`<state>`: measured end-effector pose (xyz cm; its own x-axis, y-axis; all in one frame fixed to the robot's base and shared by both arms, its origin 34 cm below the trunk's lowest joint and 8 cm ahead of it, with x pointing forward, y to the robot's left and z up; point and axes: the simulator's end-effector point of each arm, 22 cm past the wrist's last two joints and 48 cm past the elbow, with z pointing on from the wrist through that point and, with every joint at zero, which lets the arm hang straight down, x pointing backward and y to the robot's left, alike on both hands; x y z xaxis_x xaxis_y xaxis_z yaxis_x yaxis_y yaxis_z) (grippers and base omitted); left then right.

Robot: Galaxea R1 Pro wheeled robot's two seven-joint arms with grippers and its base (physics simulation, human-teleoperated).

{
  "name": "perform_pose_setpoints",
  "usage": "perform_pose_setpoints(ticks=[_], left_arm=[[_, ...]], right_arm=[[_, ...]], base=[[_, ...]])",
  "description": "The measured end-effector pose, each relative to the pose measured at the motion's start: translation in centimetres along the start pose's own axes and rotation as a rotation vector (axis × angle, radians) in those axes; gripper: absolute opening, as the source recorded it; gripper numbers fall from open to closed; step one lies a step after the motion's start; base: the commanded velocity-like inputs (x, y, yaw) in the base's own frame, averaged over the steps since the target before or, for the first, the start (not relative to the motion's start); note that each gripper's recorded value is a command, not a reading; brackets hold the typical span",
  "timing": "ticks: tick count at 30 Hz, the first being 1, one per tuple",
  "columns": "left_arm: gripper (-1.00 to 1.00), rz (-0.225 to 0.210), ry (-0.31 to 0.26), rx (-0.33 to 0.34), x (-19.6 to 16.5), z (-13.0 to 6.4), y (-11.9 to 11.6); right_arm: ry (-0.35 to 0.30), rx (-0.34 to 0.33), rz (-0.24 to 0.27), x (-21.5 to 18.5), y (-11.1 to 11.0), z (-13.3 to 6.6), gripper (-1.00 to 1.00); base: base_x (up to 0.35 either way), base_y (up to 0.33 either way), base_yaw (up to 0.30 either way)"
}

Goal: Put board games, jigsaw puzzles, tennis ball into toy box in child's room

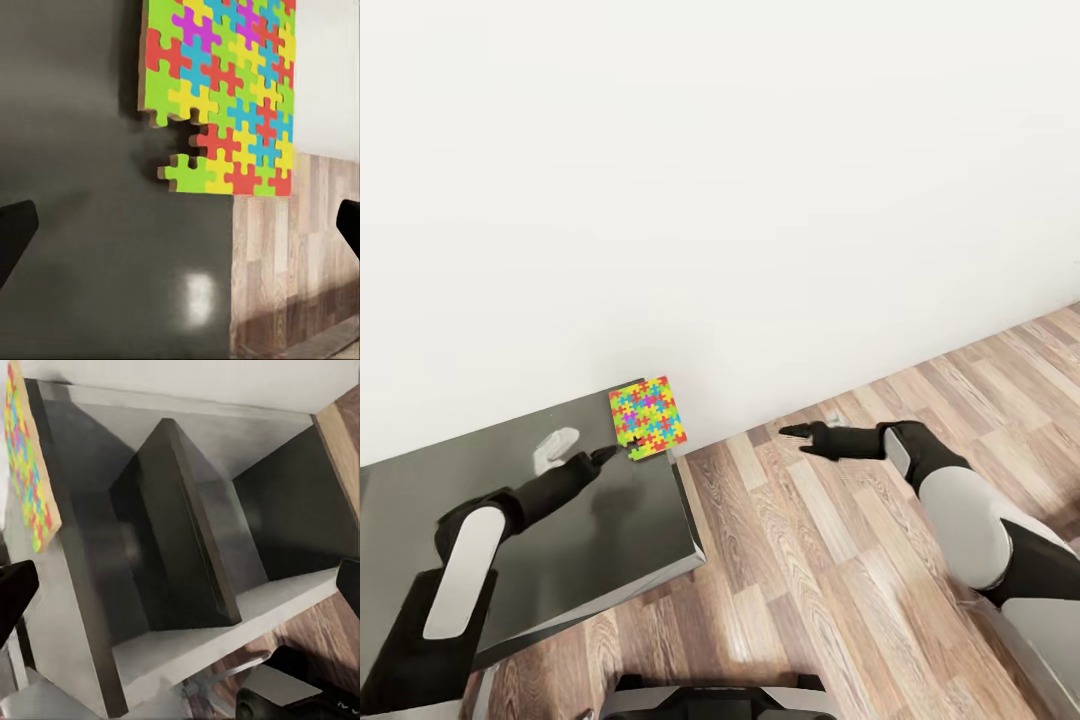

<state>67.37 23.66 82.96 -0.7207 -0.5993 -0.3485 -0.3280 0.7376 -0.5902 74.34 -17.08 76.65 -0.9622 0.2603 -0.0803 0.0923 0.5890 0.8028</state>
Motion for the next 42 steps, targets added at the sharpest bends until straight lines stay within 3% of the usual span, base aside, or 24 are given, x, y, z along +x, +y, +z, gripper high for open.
perform_pose_setpoints(ticks=[1, 5, 6, 9, 10, 13, 14, 16, 17, 22, 29, 42], left_arm=[[1.00, 0.001, 0.000, 0.000, 0.0, 0.0, 0.0], [1.00, -0.022, 0.022, 0.094, 0.7, 0.4, -3.4], [1.00, -0.022, 0.022, 0.094, 0.7, 0.4, -3.4], [1.00, -0.082, 0.050, 0.219, 0.7, 0.2, -7.1], [1.00, -0.082, 0.051, 0.219, 0.7, 0.2, -7.2], [1.00, -0.144, 0.097, 0.348, 0.8, -0.5, -10.7], [1.00, -0.144, 0.098, 0.349, 0.8, -0.5, -10.7], [1.00, -0.190, 0.131, 0.432, 0.7, -1.3, -12.7], [1.00, -0.191, 0.131, 0.433, 0.7, -1.3, -12.7], [1.00, -0.335, 0.183, 0.628, -0.1, -3.8, -16.3], [1.00, -0.408, 0.210, 0.727, -0.6, -5.1, -18.0], [1.00, -0.435, 0.259, 0.738, 0.6, -4.5, -18.4]], right_arm=[[0.000, 0.000, -0.001, 0.0, 0.0, 0.0, 1.00], [-0.037, -0.164, 0.014, -0.8, 3.6, 0.1, 1.00], [-0.036, -0.165, 0.014, -0.8, 3.6, 0.1, 1.00], [-0.049, -0.281, 0.020, -0.7, 6.0, -0.2, 1.00], [-0.049, -0.282, 0.020, -0.7, 6.0, -0.2, 1.00], [-0.068, -0.365, -0.006, -1.3, 8.0, -1.0, 1.00], [-0.068, -0.366, -0.007, -1.3, 8.0, -1.0, 1.00], [-0.088, -0.393, -0.035, -2.2, 8.9, -1.8, 1.00], [-0.088, -0.393, -0.036, -2.2, 8.9, -1.8, 1.00], [-0.121, -0.427, -0.071, -2.9, 9.7, -2.9, 1.00], [-0.133, -0.445, -0.083, -2.9, 10.1, -3.1, 1.00], [-0.135, -0.439, -0.067, -2.9, 8.9, -3.1, 1.00]], base=[[0.000, 0.000, 0.000], [0.000, 0.000, 0.000], [0.000, 0.000, 0.000], [0.000, 0.000, 0.000], [0.000, 0.000, 0.000], [0.000, 0.000, 0.000], [0.000, 0.000, 0.000], [0.000, 0.000, 0.000], [0.000, 0.000, 0.000], [0.000, 0.000, 0.000], [0.000, 0.000, 0.000], [0.000, 0.000, 0.000]])
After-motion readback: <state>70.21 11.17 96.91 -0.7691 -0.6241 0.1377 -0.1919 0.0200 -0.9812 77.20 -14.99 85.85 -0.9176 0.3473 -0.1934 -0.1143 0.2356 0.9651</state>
